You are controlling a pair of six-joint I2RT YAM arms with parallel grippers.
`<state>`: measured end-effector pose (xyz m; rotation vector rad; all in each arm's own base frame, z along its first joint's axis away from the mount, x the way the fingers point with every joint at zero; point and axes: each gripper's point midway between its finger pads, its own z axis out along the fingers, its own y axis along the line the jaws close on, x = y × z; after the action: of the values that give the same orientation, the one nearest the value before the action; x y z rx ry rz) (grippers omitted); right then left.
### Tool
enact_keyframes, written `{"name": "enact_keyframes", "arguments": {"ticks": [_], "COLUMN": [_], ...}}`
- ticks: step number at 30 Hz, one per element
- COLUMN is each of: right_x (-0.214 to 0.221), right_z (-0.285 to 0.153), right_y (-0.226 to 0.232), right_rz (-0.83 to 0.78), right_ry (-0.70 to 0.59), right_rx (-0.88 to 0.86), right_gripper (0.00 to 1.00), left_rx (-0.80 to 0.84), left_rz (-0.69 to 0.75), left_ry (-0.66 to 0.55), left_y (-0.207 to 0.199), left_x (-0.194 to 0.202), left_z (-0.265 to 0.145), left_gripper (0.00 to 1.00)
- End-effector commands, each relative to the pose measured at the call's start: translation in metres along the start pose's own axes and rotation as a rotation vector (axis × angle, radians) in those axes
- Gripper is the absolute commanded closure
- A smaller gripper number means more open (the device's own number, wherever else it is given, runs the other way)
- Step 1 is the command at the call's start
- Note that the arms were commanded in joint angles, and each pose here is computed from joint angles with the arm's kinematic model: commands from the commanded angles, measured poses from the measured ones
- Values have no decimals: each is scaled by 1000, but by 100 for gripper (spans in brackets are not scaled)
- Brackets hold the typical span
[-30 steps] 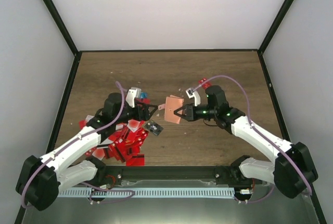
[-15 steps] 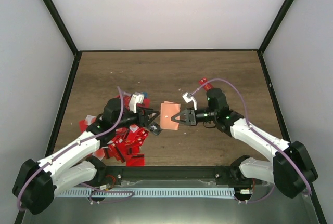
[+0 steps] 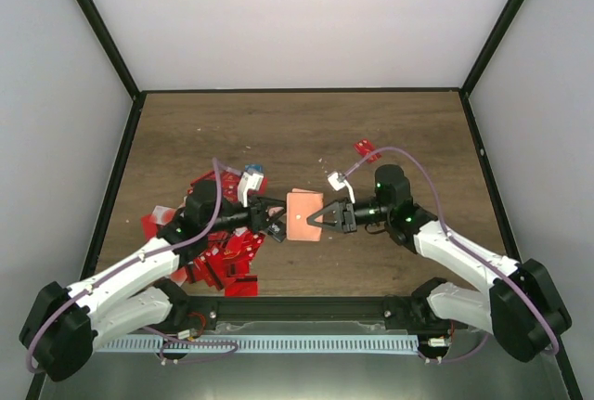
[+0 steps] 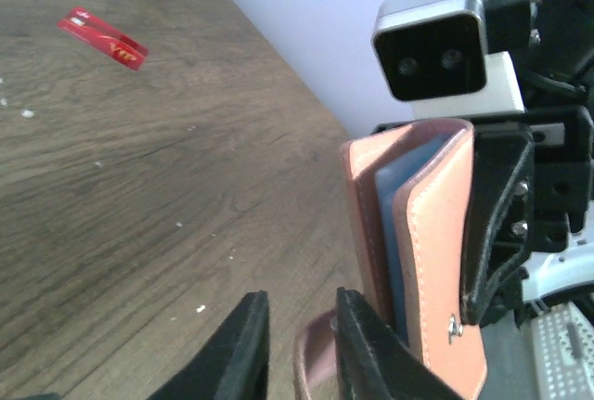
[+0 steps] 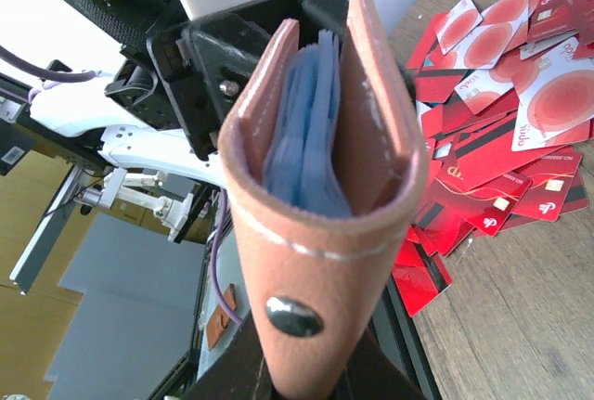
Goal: Put the credit cards into the card holder
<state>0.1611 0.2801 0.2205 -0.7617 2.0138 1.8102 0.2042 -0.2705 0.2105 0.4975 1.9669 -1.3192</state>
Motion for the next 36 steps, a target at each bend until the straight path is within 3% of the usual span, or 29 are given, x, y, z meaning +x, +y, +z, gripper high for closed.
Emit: {"name": "enact_keyframes", "arguments": {"ticks": [1,2,4,8,11,17,27,36], "right_x": [-3,-4,-5,-10,-4,9,22,20], "right_z": [-3,-3,-2,-8,-18,-20,-26,-11], "right_y": [15,14,6,-47,-84,-97,-117,-89], "right_rz": [-62,-63,-54,51,128,172,232,149], "right_ry": [-17,-22,-35,-78,-89,-77,-132,-223], "right_rx": [-47,-39,-2,282,468,499,544,264], "right_gripper": [99,99,94,29,14,1,0,0], "left_rx": [89,93,83,-51,-153,-169,-152,-8], "left_rz": [25,23,18,-6,-32,-56,-106,-109], "left_ry": [11,11,-2,-41,-43,-31,-44,-77], "left_y": [-18,-18,-17,2,19,31,25,-30], "left_x": [6,8,8,-3,-6,-3,-19,-57], "left_z": [-1,-1,-3,-6,-6,8,17,4], "left_gripper": [87,93,96,96,96,96,96,96]}}
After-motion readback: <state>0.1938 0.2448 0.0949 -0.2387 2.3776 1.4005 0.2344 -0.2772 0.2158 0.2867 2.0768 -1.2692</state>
